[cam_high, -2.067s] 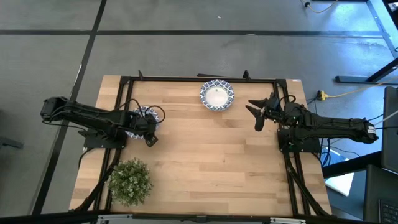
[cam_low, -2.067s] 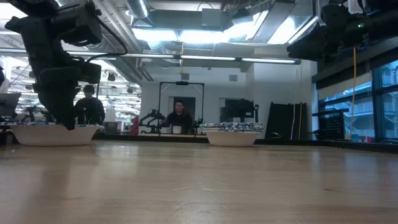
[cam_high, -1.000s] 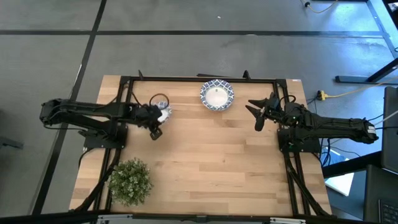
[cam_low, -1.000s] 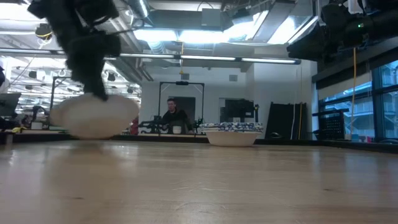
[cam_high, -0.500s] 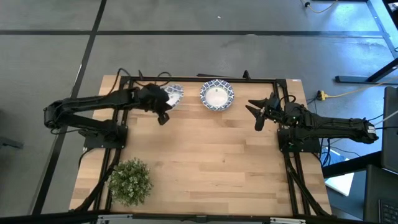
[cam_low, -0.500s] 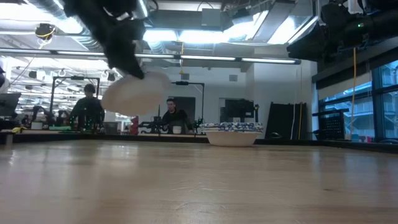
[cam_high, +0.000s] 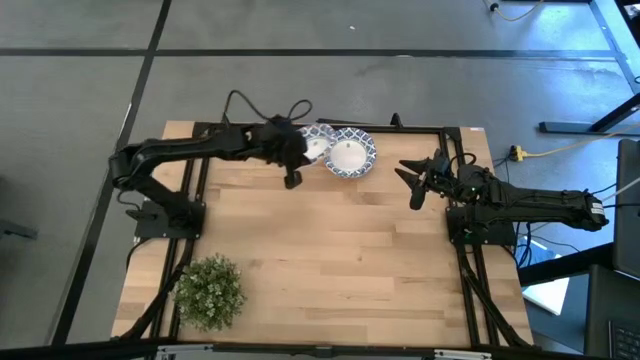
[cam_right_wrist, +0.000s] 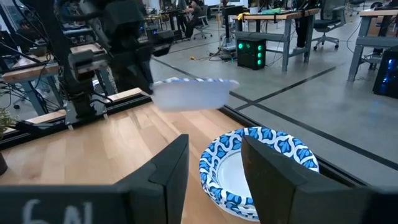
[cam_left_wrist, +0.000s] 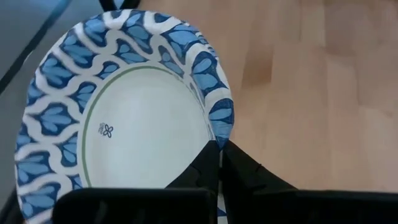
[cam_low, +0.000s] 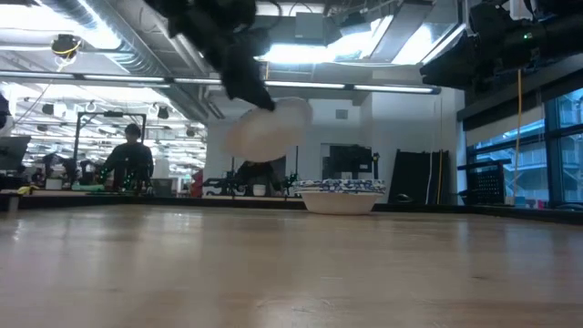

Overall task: Nest bowls inside each other
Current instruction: Stack the left bowl on the right bowls

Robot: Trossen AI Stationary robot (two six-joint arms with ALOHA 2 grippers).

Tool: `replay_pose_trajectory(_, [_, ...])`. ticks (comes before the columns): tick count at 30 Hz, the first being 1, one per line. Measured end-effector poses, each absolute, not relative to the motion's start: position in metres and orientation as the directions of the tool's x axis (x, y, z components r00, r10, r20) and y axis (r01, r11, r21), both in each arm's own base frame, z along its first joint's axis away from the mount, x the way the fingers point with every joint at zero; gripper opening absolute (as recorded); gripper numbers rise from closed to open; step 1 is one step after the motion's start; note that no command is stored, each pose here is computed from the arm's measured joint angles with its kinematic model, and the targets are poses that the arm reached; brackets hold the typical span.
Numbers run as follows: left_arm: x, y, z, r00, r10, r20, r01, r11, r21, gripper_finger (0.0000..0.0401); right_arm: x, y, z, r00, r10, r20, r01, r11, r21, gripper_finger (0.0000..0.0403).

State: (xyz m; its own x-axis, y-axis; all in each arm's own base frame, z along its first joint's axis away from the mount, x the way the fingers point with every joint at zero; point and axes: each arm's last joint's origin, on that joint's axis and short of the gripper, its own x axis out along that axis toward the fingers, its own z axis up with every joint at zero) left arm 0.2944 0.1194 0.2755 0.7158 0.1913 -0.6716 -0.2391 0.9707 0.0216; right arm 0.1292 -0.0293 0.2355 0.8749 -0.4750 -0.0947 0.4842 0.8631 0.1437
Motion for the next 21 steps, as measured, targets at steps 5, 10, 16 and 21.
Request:
replay_pose_trajectory(5, [0.324,0.132,0.276,0.711,0.189,-0.677,-0.210,0.976,0.052,0.0000,0.129,-0.029,0.236,0.875,-0.476,-0.094,0.485,0.863,0.144,0.0149])
replay_pose_trajectory(10, [0.350,0.138,0.275,0.713,0.181,-0.677,-0.173,0.982,0.081,0.0000,0.129,-0.029,0.236,0.874,-0.477,-0.094,0.486,0.862,0.143,0.0149])
replay_pose_trajectory(16, [0.374,0.147,0.268,0.715,0.166,-0.680,-0.158,0.985,0.073,0.0000,0.129,-0.029,0.236,0.874,-0.476,-0.095,0.486,0.863,0.142,0.0149])
replay_pose_trajectory(21, [0.388,0.155,0.261,0.719,0.145,-0.680,-0.147,0.988,0.055,0.0000,0.129,-0.029,0.235,0.874,-0.476,-0.095,0.486,0.863,0.142,0.0149])
